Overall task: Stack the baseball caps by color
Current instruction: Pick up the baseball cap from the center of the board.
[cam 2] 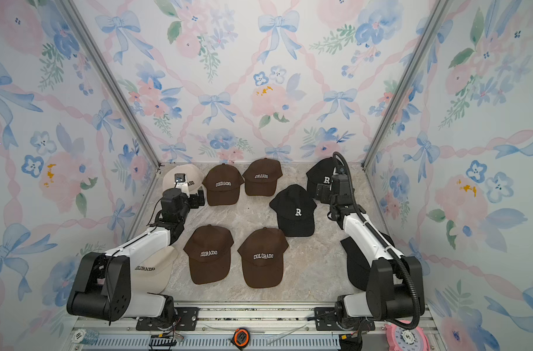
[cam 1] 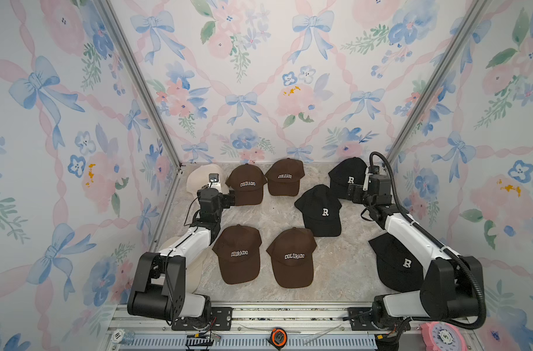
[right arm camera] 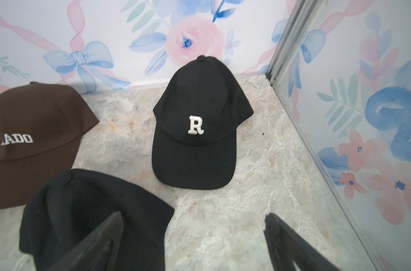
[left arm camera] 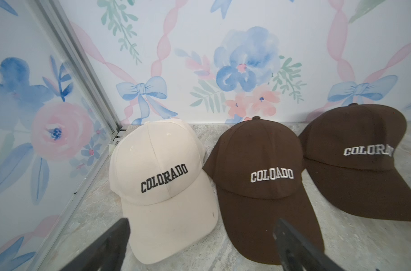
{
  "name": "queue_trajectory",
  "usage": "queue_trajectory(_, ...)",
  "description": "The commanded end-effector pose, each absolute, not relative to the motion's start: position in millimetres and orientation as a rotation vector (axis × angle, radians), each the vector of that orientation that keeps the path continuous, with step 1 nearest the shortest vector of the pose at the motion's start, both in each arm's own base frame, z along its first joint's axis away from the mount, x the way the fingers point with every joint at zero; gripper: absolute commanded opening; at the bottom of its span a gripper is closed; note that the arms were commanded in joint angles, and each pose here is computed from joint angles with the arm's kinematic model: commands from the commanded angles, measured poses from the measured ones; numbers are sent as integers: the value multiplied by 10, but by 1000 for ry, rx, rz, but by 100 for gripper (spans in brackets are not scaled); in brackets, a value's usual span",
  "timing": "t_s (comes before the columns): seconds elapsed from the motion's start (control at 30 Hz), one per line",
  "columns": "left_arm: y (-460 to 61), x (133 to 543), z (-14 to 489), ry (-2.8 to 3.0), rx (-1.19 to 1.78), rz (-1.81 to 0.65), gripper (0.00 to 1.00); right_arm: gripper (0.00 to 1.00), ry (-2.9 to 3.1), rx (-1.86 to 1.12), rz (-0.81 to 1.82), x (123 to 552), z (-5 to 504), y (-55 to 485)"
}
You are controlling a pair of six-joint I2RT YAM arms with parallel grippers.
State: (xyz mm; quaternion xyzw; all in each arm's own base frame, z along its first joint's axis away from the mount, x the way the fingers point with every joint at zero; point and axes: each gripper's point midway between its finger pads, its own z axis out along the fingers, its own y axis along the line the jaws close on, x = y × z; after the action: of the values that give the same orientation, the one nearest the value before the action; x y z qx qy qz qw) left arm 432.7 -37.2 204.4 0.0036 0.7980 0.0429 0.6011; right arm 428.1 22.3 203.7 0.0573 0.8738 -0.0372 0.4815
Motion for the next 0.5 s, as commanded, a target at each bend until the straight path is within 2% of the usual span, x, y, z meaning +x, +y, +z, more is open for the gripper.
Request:
queue_trajectory(0.0,-656,4223,2190,1876,89,48,98,96,2256,177,-183,4117,2073,307)
queue_trajectory(0.17,-1033,4067,2421,1877,140,-110,98,96,2351,113,-173,4124,2196,537)
queue_trajectory(0.37,-1371,3818,2643,1863,239,-182,98,99,2358,62,-7,4118,2150,901)
queue_trajectory(0.47,-1449,3710,2720,1848,256,-207,98,95,2395,29,13,4127,2037,1060)
